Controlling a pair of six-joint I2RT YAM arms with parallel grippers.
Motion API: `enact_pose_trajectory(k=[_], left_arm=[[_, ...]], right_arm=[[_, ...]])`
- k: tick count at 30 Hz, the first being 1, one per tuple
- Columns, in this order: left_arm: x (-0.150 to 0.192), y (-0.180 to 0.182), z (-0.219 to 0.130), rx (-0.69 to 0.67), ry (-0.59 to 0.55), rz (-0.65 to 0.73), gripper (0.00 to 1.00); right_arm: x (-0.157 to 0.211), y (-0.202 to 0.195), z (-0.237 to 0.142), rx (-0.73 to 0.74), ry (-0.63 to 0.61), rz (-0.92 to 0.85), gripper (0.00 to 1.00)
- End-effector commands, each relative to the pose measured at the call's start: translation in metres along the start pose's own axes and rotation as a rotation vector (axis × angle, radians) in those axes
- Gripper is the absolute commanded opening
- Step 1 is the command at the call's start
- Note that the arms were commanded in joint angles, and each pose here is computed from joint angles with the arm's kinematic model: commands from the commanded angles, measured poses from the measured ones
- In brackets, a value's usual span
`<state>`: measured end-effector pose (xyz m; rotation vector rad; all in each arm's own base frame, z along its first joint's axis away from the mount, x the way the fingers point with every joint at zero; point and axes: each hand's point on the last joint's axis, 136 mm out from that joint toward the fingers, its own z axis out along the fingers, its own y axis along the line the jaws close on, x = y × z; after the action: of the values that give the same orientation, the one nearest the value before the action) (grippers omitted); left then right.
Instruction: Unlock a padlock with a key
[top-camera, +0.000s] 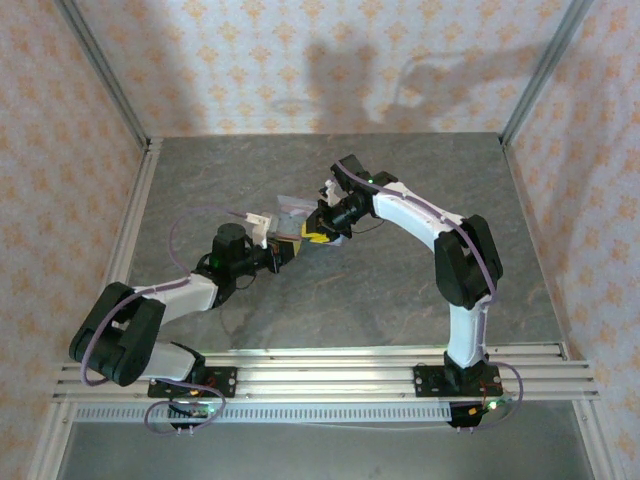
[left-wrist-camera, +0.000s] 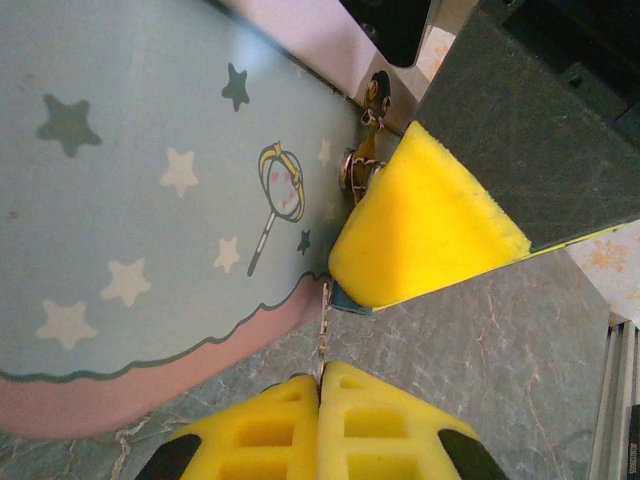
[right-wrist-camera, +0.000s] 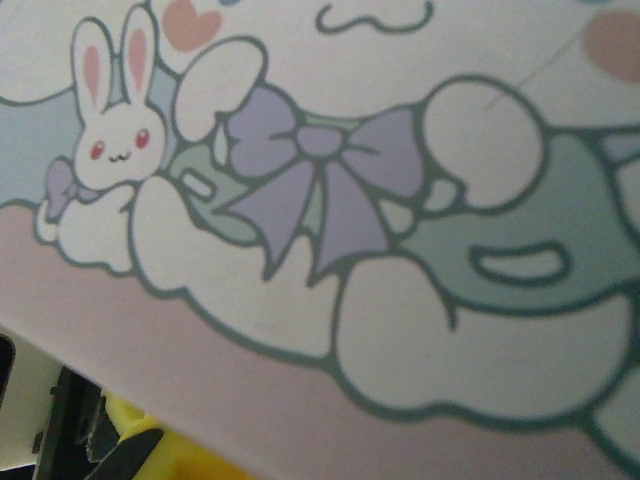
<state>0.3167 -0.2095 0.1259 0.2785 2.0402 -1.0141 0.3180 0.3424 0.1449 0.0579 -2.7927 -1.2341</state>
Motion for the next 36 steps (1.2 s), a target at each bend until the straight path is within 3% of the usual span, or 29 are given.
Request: enact_pose_trajectory(k=[1, 36], left_arm=[[0.004, -0.009, -0.001, 0.029, 0.018, 0.041, 0.00], [-0.011, -0.012, 0.002, 0.048, -0.056, -0.007, 0.00]], right_arm=[[-0.004, 0.030, -0.021, -0.063, -0.065, -0.075, 0.00], [-0.001, 0.027, -0.019, -0.068, -0.060, -0.060, 0.00]])
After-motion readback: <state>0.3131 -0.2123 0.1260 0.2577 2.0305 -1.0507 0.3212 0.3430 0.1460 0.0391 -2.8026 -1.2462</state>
